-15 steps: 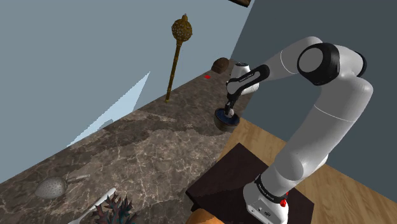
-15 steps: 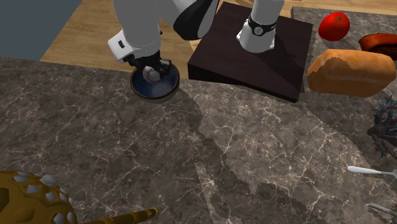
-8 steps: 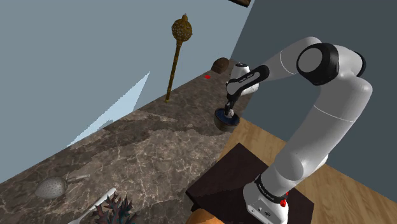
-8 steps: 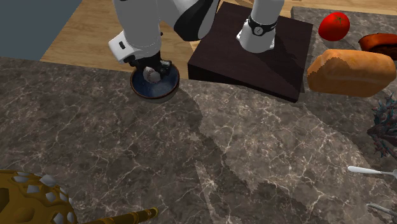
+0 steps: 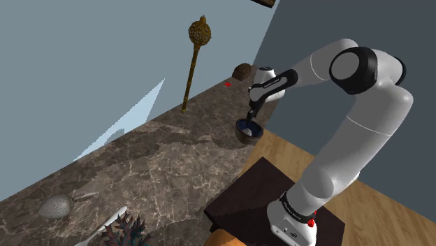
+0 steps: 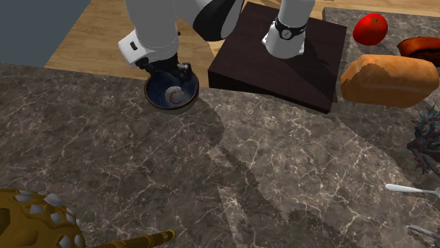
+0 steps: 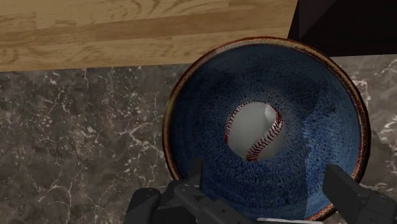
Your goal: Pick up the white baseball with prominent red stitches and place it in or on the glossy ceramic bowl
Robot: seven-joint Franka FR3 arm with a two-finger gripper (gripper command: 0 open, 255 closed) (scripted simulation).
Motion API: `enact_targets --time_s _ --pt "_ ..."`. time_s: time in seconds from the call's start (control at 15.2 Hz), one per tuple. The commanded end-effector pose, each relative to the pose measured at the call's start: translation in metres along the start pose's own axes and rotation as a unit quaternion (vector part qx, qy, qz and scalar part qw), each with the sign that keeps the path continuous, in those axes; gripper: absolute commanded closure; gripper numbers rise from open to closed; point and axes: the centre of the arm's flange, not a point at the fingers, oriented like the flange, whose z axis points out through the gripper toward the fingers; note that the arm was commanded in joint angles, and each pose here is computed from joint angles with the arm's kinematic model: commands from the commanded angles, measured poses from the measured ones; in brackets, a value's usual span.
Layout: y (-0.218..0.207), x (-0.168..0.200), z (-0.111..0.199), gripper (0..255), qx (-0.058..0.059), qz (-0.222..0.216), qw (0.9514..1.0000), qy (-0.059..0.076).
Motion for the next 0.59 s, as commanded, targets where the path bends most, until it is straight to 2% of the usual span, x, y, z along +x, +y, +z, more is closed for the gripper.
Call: enact_targets --time_s 0.0,0.07,0.53 --pt "0.001 -0.001 -0.024 0 0.000 0.000 1.0000 0.000" --pt "0.001 -0.001 -0.034 0 0.000 0.000 1.0000 0.000" --pt "0.001 -0.001 -0.034 0 0.000 0.000 1.0000 0.000"
